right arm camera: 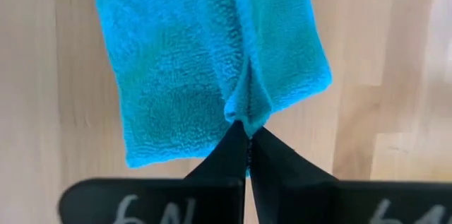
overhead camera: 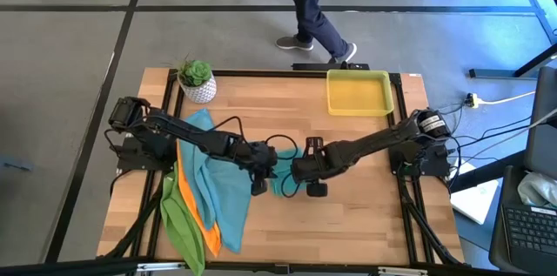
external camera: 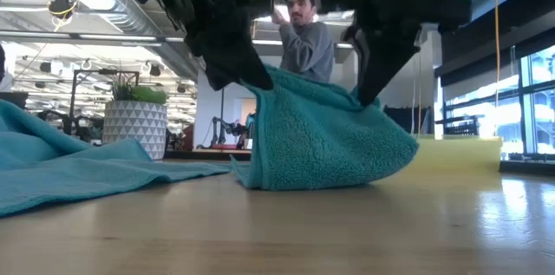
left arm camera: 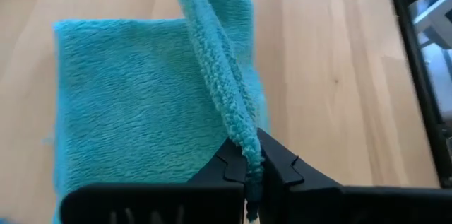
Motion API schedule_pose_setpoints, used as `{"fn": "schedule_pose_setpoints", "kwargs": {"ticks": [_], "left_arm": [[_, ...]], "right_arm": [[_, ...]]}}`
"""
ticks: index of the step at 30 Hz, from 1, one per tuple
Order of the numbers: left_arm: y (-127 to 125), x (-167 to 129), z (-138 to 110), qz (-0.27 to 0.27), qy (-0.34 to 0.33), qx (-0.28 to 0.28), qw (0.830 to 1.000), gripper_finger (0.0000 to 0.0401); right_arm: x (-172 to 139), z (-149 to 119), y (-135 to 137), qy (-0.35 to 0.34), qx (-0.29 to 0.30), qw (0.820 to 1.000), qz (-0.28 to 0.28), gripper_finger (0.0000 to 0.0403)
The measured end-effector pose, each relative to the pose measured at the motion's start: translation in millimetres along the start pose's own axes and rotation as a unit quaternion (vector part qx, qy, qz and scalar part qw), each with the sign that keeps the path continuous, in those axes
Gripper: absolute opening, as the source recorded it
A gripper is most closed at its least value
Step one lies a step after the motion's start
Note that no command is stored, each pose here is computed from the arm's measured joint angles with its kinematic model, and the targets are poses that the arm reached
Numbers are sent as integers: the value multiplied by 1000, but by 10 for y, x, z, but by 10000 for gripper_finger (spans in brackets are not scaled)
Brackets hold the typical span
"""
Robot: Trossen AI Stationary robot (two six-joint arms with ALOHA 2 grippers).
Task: Fold microfiber towels
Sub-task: Fold the right blue microfiber towel
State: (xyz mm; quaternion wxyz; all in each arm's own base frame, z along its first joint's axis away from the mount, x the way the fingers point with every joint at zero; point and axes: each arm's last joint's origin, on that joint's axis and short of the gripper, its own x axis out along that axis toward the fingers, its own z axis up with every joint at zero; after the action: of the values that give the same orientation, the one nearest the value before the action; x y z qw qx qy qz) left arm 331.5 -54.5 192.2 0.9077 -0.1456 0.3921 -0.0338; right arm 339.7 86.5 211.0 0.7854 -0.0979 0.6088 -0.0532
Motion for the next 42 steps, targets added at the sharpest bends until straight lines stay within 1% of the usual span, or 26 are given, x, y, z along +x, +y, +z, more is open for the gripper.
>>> {"fn": "schedule_pose_setpoints", "kwargs": {"ticks": [4,9,12,15,17,20,25,32,36,38,42], "left_arm": [[66,-4,-10,14,12,-11,1000,4],[94,-7,-56,47,28,1,998,4],[119,-13,-96,72,45,14,996,8],[156,-11,-133,113,57,32,991,8],[173,-7,-130,133,53,45,989,6],[196,-9,-107,149,42,55,986,3],[261,-16,-84,159,40,50,985,6],[274,-18,-81,161,40,48,985,33],[277,-18,-82,163,41,55,984,51],[280,-18,-80,167,41,63,983,62],[297,-20,-75,170,40,61,983,85]], "right_arm": [[75,-13,-76,2,-3,1000,-3,9],[116,72,-207,-31,-12,999,-16,9],[147,121,-318,-49,8,999,-20,9],[257,90,-421,-51,25,998,-24,9],[318,53,-465,-43,33,998,-16,9],[392,10,-492,-38,39,998,9,9],[416,1,-496,-42,39,998,11,9],[447,-10,-507,-45,41,998,8,13],[492,-61,-524,-32,57,998,10,31],[495,-74,-524,-26,58,998,10,44],[495,-71,-523,-28,56,998,10,72]]}}
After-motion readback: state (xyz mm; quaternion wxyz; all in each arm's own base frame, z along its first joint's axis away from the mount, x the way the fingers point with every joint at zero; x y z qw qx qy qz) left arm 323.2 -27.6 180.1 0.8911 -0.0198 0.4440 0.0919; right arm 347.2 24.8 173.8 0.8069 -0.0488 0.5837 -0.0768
